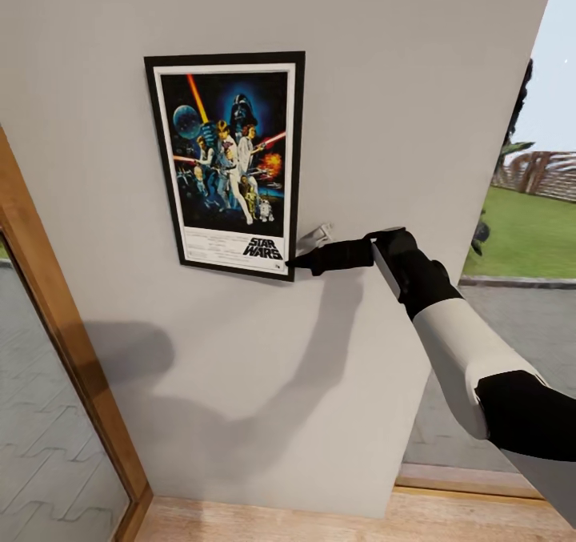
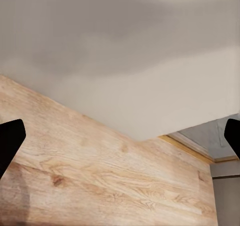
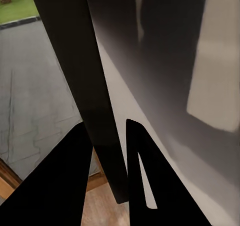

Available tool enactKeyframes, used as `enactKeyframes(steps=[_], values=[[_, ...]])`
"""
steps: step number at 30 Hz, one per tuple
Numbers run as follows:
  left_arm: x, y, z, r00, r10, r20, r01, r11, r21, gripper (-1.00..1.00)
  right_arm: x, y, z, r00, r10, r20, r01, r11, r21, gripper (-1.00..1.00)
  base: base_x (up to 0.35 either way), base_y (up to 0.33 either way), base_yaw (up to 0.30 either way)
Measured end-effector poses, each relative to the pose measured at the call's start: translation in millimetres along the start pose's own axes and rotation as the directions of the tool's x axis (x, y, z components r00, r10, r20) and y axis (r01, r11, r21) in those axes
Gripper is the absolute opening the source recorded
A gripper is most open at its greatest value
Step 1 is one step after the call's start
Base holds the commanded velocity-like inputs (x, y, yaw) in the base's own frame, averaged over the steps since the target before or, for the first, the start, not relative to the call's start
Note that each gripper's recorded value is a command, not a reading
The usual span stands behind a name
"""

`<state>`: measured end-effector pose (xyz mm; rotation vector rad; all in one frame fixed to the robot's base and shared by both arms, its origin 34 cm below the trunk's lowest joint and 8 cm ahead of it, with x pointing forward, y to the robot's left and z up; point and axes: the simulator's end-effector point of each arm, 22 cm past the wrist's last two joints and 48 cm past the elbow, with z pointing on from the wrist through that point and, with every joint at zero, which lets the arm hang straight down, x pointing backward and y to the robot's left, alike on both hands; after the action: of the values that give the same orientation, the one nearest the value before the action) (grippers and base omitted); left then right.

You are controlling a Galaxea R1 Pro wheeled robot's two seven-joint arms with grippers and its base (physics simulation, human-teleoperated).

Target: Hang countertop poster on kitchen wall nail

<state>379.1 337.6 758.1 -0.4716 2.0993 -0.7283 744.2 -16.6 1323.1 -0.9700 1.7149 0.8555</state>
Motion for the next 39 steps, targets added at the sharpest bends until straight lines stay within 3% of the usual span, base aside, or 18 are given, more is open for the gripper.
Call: enactKeyframes(steps=[39], values=[[-0.6, 0.9, 0.0, 1.0, 0.001, 0.0, -0.001, 1.0, -0.002, 1.0, -5.2, 4.6, 5.6, 1.0, -0.008, 0.006, 0.008, 1.0, -0.002, -1.0, 0.0, 0.0, 0.0]])
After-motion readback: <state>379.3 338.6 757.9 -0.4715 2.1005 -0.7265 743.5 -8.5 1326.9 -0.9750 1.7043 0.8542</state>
